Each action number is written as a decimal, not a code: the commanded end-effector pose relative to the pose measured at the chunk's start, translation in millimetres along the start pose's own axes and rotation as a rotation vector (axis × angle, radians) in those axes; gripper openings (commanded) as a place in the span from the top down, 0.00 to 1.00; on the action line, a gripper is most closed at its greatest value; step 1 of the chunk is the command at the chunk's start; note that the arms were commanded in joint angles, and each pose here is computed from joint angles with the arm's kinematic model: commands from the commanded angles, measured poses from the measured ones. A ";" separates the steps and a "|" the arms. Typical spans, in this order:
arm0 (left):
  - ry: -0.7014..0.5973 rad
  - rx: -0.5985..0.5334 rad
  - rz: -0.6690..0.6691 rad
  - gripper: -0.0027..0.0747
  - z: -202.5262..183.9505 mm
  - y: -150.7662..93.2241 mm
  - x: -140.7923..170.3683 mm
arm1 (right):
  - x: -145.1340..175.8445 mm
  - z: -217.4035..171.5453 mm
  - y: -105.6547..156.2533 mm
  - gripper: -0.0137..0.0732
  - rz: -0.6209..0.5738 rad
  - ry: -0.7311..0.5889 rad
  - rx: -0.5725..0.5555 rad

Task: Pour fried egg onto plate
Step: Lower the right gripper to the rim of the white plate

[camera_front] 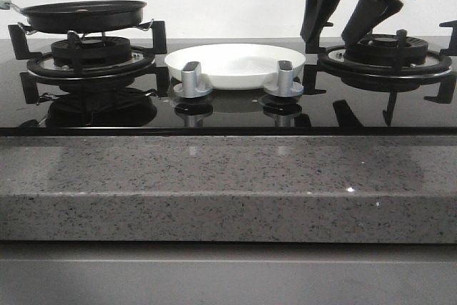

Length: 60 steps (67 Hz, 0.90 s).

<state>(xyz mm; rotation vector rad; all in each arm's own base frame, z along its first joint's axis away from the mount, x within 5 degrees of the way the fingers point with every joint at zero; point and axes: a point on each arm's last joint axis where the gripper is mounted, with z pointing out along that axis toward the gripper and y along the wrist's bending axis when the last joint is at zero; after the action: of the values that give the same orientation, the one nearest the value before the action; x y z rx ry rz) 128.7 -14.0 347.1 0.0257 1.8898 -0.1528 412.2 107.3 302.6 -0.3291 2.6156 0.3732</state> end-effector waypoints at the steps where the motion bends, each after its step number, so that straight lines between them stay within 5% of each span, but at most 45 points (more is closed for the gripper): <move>1: -0.108 0.002 -0.010 0.37 -3.4 -0.8 -16.3 | -18.2 -25.0 7.9 0.27 -0.022 -0.103 -0.043; 38: -0.108 0.002 -0.010 0.37 -3.4 -0.8 -16.3 | -37.0 17.0 1.9 0.37 -0.029 0.014 -0.083; 60: -0.108 0.002 -0.010 0.37 -3.4 -0.8 -16.3 | -38.2 17.4 2.1 0.71 -0.030 0.016 -0.086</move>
<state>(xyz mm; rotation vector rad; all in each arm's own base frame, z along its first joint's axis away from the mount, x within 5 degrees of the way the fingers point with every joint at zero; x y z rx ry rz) 128.7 -14.0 347.1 0.0257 1.8898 -0.1528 458.2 122.7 271.7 -0.3933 2.7109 0.4587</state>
